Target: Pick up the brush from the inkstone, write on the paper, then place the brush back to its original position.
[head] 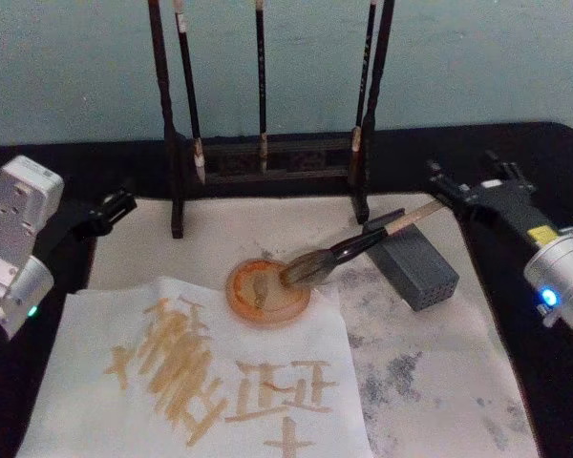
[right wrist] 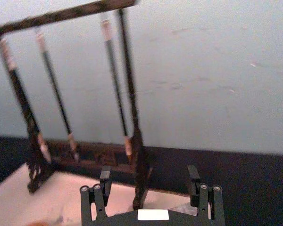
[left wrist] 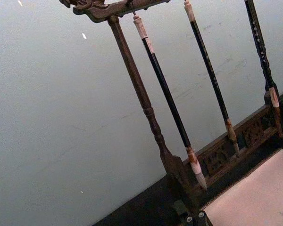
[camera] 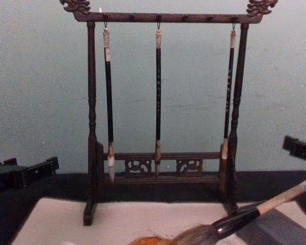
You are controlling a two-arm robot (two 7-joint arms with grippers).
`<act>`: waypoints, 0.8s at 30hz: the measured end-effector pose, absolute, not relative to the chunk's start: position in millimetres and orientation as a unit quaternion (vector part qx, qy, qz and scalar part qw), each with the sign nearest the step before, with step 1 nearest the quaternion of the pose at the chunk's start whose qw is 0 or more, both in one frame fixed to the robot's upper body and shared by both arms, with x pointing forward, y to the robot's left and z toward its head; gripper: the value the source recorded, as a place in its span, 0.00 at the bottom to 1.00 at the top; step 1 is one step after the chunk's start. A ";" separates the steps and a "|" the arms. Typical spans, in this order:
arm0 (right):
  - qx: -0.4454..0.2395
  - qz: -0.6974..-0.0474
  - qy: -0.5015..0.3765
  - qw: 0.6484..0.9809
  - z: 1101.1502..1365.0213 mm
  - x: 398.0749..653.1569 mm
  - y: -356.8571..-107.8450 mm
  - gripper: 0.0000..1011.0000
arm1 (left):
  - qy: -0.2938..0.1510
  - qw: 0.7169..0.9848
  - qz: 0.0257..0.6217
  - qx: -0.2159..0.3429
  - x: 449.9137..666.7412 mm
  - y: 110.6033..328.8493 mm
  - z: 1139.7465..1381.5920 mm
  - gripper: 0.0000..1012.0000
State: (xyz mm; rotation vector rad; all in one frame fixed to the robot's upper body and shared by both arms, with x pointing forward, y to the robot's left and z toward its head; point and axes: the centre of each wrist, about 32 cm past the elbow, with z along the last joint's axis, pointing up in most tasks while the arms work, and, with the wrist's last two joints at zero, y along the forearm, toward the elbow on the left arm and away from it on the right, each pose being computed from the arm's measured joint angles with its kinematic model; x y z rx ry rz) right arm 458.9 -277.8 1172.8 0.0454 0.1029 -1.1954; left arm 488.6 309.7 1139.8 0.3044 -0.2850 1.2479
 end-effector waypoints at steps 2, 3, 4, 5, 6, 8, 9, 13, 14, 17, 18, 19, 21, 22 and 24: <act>0.005 -0.552 0.016 0.833 1170.1 457.7 -274.5 1.00 | -0.132 0.791 0.580 0.141 488.6 309.7 1139.8 0.99; 0.005 -0.552 0.016 0.833 1170.1 457.7 -274.5 1.00 | -0.132 0.791 0.580 0.141 488.6 309.6 1139.8 0.99; -0.006 -0.546 -0.006 0.838 1167.9 456.7 -272.7 1.00 | -0.132 0.791 0.580 0.141 488.6 309.7 1139.8 0.99; -0.010 -0.543 -0.015 0.840 1166.9 456.3 -271.9 1.00 | -0.132 0.791 0.580 0.141 488.6 309.7 1139.8 0.99; -0.014 -0.540 -0.022 0.841 1166.1 456.1 -271.3 1.00 | -0.133 0.791 0.580 0.141 488.6 309.7 1139.8 0.99; -0.025 -0.534 -0.042 0.844 1163.9 456.0 -270.1 1.00 | -0.132 0.791 0.580 0.141 488.6 309.7 1139.8 0.99; -0.031 -0.531 -0.051 0.845 1162.3 456.1 -269.2 1.00 | -0.132 0.791 0.580 0.141 488.6 309.7 1139.8 0.99; -0.037 -0.530 -0.064 0.845 1160.8 458.2 -269.3 1.00 | -0.132 0.791 0.580 0.141 488.6 309.7 1139.8 0.99; -0.037 -0.531 -0.065 0.844 1161.0 459.0 -270.0 1.00 | -0.132 0.791 0.580 0.141 488.6 309.7 1139.8 0.99; -0.036 -0.532 -0.068 0.843 1161.6 460.3 -271.0 1.00 | -0.132 0.791 0.580 0.141 488.6 309.6 1139.7 0.99; -0.036 -0.532 -0.068 0.843 1161.6 460.2 -271.0 1.00 | -0.132 0.791 0.580 0.141 488.6 309.6 1139.8 0.99; -0.036 -0.532 -0.067 0.843 1161.4 460.1 -270.9 1.00 | -0.132 0.791 0.580 0.141 488.6 309.6 1139.8 0.99; -0.036 -0.532 -0.067 0.843 1161.5 459.9 -270.8 1.00 | -0.132 0.791 0.580 0.141 488.6 309.7 1139.8 0.99; -0.036 -0.532 -0.067 0.843 1161.5 459.9 -270.8 1.00 | -0.132 0.791 0.580 0.141 488.6 309.7 1139.8 0.99; -0.036 -0.532 -0.067 0.843 1161.5 459.8 -270.7 1.00 | -0.132 0.791 0.580 0.142 488.6 309.7 1139.8 0.99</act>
